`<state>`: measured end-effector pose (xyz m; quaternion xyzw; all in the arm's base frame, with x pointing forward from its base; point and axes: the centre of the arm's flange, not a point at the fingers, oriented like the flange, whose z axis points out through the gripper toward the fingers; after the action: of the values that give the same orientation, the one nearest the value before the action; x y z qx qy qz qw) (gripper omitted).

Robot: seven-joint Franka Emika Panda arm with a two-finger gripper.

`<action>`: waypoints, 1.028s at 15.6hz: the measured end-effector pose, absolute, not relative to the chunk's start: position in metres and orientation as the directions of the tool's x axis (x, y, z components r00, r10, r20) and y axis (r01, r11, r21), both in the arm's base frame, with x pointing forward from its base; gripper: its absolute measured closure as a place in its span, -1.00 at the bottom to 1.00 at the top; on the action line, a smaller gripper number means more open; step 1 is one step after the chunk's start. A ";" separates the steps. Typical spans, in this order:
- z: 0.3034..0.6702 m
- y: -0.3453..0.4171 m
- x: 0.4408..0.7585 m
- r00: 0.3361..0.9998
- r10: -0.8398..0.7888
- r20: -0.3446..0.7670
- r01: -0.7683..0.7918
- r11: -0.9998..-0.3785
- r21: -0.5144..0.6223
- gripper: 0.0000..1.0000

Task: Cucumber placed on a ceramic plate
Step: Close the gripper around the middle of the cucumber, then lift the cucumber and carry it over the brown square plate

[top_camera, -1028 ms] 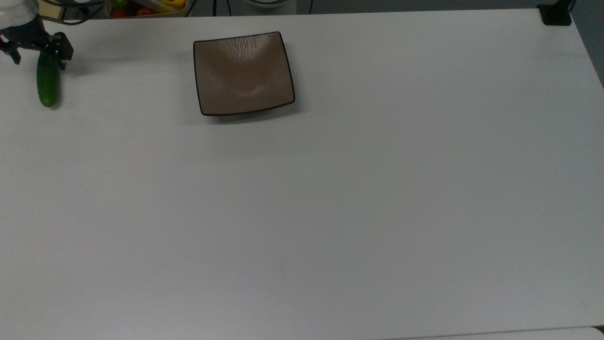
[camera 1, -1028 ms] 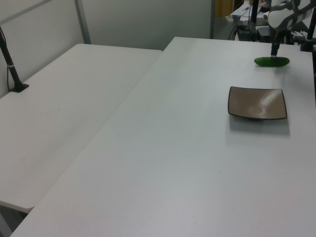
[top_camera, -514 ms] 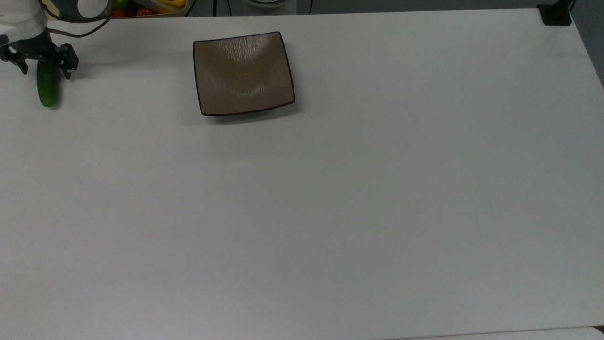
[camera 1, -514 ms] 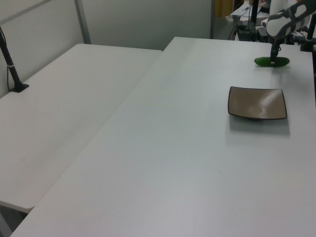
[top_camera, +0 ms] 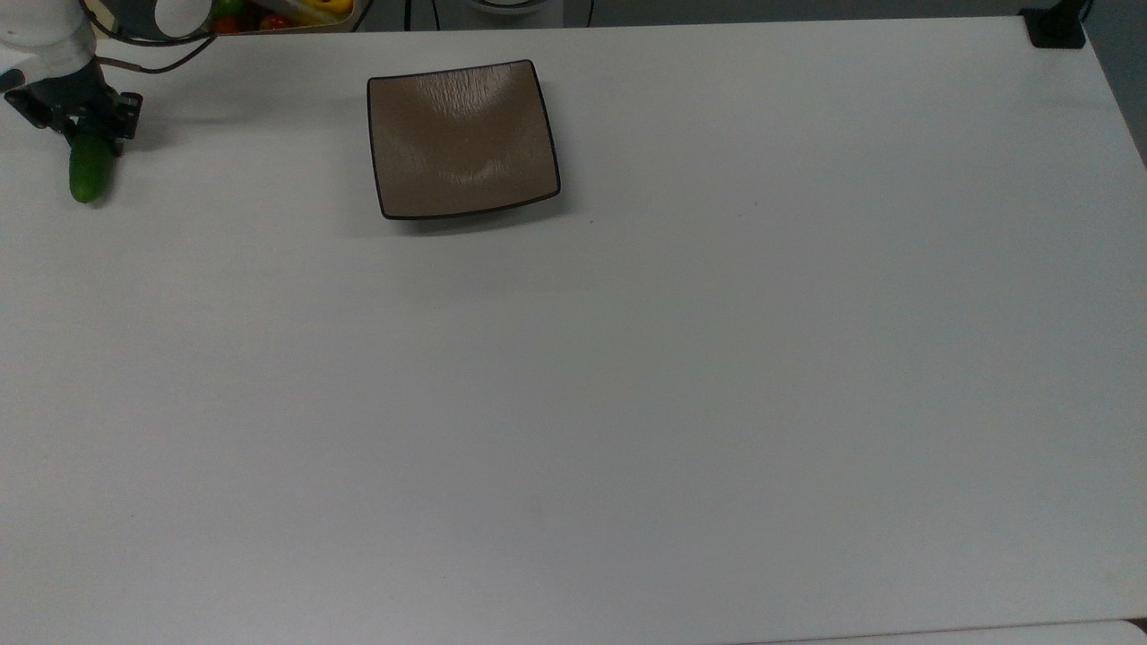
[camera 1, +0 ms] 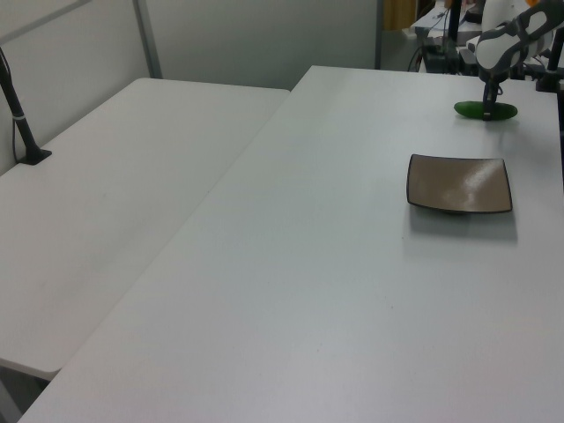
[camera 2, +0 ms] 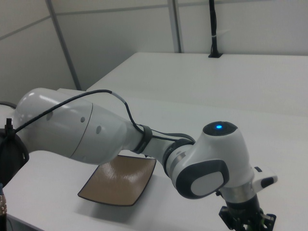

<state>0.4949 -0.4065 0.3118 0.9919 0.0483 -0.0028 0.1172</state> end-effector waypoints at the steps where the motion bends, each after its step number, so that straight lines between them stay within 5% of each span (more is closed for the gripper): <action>1: 0.315 -0.405 0.495 0.995 0.095 -0.019 0.097 -0.969 0.228 0.09; 16: 0.502 -0.233 0.506 0.969 0.248 -0.019 0.248 -0.968 0.023 0.09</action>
<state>0.5065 -0.2333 0.5020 0.9920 0.1250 -0.0080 0.0125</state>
